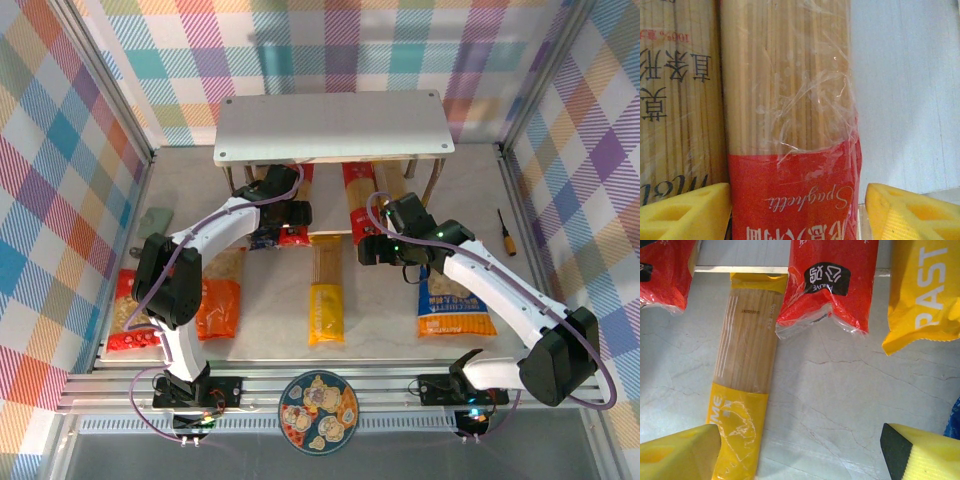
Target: Place and organize the pasta boxes and bags onto the shelf
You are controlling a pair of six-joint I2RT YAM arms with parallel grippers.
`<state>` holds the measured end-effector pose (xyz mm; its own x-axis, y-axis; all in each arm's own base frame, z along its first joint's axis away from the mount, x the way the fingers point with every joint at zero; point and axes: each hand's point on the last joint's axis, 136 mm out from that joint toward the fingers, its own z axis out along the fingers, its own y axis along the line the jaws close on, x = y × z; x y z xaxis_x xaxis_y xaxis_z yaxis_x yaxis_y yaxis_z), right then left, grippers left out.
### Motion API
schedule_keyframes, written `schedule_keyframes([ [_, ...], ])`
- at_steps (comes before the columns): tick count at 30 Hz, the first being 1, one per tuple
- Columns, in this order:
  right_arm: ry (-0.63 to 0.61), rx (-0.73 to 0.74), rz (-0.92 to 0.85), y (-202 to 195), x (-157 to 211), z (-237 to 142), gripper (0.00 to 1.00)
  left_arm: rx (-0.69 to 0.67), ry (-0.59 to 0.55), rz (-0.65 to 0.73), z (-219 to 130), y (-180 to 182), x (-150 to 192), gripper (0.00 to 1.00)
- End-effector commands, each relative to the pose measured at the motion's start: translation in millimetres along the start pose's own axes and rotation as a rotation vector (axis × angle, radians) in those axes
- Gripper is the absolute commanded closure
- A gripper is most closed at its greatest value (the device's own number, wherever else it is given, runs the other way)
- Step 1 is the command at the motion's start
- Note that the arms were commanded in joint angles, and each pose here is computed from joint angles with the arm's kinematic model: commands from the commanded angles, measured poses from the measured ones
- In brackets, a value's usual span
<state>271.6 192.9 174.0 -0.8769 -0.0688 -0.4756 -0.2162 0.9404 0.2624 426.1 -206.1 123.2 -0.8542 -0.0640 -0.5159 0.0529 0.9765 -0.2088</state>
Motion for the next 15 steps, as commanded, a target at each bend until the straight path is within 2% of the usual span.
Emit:
schedule_keyframes([
  [1, 0.010, 0.003, 0.007, 1, 6, -3, 0.16, 0.096, -0.184, 0.015, -51, -18, -44, 0.28],
  [6, 0.035, 0.005, -0.011, 6, 14, 0, 0.15, 0.110, -0.276, 0.072, -89, -24, -49, 0.27],
  [9, 0.064, 0.018, -0.046, 12, 26, 3, 0.15, 0.083, -0.331, 0.118, -116, -25, -40, 0.28],
  [12, 0.107, 0.018, -0.069, 20, 45, 9, 0.15, 0.069, -0.383, 0.153, -144, -27, -20, 0.28],
  [15, 0.161, 0.002, -0.063, 29, 70, 22, 0.15, 0.057, -0.397, 0.170, -155, -24, 16, 0.29],
])
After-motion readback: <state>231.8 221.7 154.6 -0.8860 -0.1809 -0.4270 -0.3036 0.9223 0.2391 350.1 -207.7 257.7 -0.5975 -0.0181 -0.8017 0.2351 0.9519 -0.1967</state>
